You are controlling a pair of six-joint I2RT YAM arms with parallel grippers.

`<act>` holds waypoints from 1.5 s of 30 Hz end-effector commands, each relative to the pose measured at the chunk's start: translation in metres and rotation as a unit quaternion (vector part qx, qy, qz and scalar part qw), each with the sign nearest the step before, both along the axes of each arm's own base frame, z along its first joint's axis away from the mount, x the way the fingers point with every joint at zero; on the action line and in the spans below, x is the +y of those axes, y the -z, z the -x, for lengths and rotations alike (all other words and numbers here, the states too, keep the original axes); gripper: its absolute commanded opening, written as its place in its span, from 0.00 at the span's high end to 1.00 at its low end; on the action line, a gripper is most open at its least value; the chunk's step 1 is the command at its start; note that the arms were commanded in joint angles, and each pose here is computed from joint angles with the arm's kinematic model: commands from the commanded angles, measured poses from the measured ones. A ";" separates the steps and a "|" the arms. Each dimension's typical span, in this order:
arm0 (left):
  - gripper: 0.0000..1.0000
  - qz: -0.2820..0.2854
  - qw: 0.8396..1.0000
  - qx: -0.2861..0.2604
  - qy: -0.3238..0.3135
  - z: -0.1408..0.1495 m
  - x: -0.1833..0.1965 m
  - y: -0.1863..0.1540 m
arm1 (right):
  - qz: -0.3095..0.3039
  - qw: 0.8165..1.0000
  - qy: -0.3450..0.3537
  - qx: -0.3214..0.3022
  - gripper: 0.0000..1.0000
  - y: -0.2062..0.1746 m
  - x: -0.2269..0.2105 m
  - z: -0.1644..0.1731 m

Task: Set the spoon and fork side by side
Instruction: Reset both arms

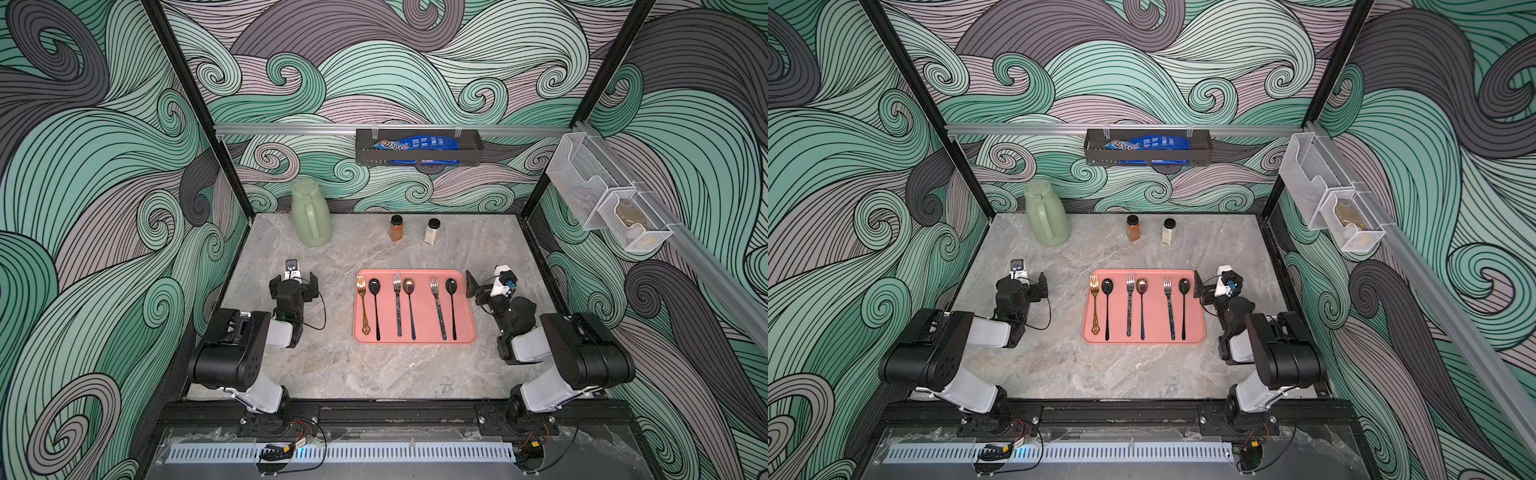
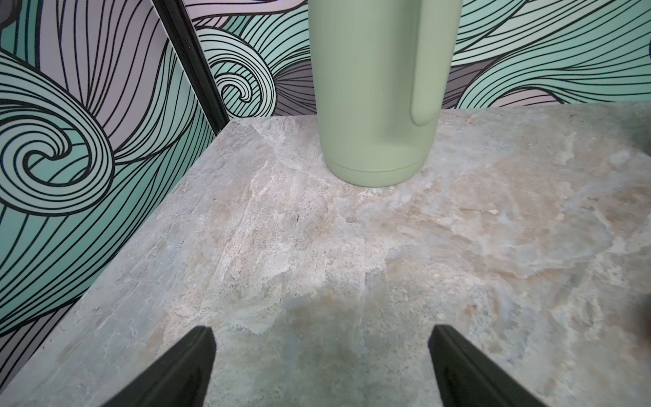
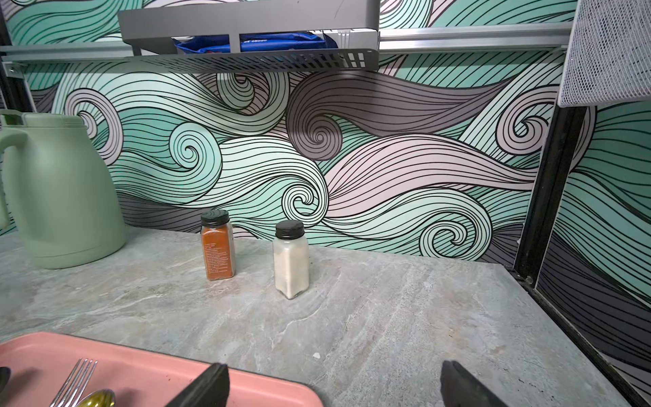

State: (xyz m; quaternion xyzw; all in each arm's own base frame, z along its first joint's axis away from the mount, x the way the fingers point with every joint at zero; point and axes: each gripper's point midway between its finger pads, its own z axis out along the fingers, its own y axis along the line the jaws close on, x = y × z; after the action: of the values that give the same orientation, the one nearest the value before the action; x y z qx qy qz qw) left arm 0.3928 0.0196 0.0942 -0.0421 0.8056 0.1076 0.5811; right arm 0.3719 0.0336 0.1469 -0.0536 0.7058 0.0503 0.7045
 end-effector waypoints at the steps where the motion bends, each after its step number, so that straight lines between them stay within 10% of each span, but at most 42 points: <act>1: 0.01 0.000 1.000 0.009 0.004 -0.005 0.000 0.002 | 0.000 1.000 0.009 0.012 0.01 0.004 -0.001 -0.002; 45: 0.01 0.001 1.000 0.008 0.001 -0.003 0.001 0.002 | 0.004 1.000 -0.005 0.014 0.01 0.005 0.004 -0.003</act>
State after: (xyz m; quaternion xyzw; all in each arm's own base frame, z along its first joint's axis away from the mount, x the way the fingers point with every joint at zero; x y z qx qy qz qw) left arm 0.3914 0.0183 0.0907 -0.0385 0.8095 0.1049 0.5764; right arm 0.3723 0.0344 0.1399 -0.0538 0.7161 0.0500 0.6941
